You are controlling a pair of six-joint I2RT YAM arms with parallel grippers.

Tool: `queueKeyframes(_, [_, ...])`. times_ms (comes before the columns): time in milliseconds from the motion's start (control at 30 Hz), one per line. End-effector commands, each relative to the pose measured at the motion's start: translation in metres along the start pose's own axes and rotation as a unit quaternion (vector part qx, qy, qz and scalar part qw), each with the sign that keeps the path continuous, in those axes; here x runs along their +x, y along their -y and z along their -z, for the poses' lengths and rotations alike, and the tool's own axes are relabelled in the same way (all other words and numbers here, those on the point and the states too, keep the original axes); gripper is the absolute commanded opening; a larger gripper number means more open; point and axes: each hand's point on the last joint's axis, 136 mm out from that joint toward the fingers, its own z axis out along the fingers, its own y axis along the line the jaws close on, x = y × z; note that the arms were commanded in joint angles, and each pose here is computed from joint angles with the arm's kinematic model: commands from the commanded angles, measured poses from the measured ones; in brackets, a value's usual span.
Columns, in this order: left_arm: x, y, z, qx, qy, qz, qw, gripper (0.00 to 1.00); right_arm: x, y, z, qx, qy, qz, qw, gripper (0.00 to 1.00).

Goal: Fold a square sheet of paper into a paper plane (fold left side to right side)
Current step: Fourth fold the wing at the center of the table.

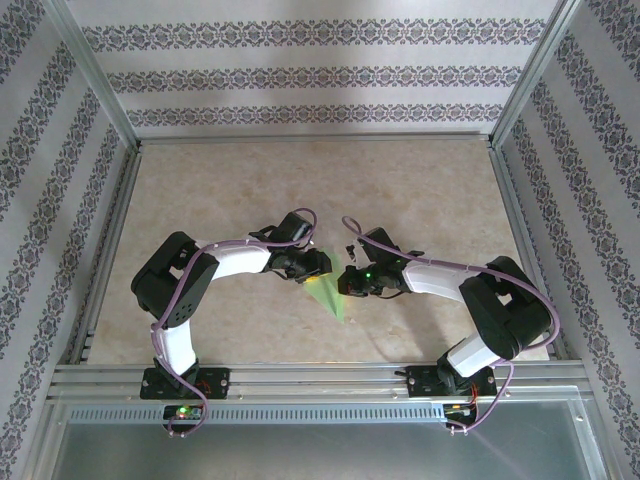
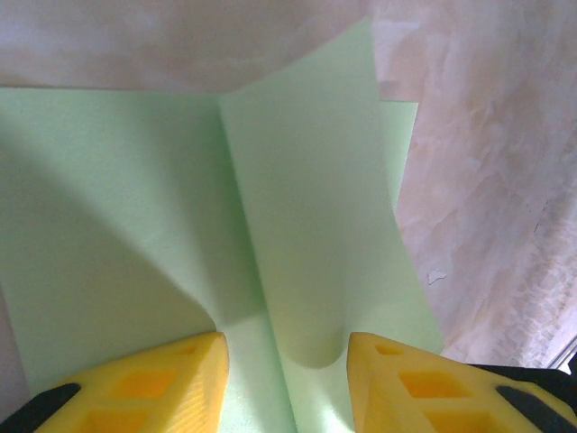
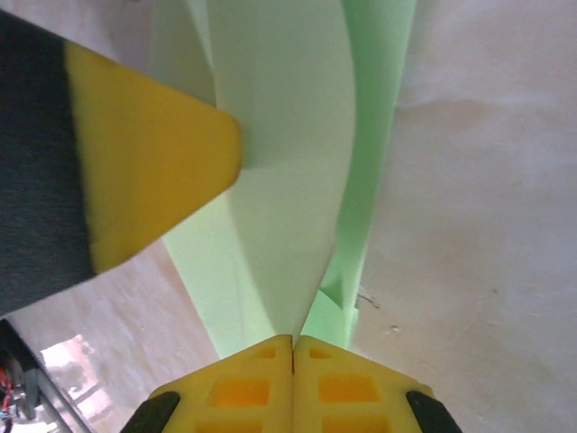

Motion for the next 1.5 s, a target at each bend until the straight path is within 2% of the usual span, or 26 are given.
queueKeyframes(0, [0.012, -0.019, -0.006, -0.045, -0.016, 0.001, 0.999, 0.41, -0.002, 0.003, -0.002, 0.02, -0.003, 0.013, 1.0, 0.02])
queueKeyframes(1467, [0.012, -0.019, -0.008, -0.046, -0.02, -0.001, 0.999, 0.41, -0.01, 0.006, -0.014, 0.028, -0.006, 0.021, 0.999, 0.02])
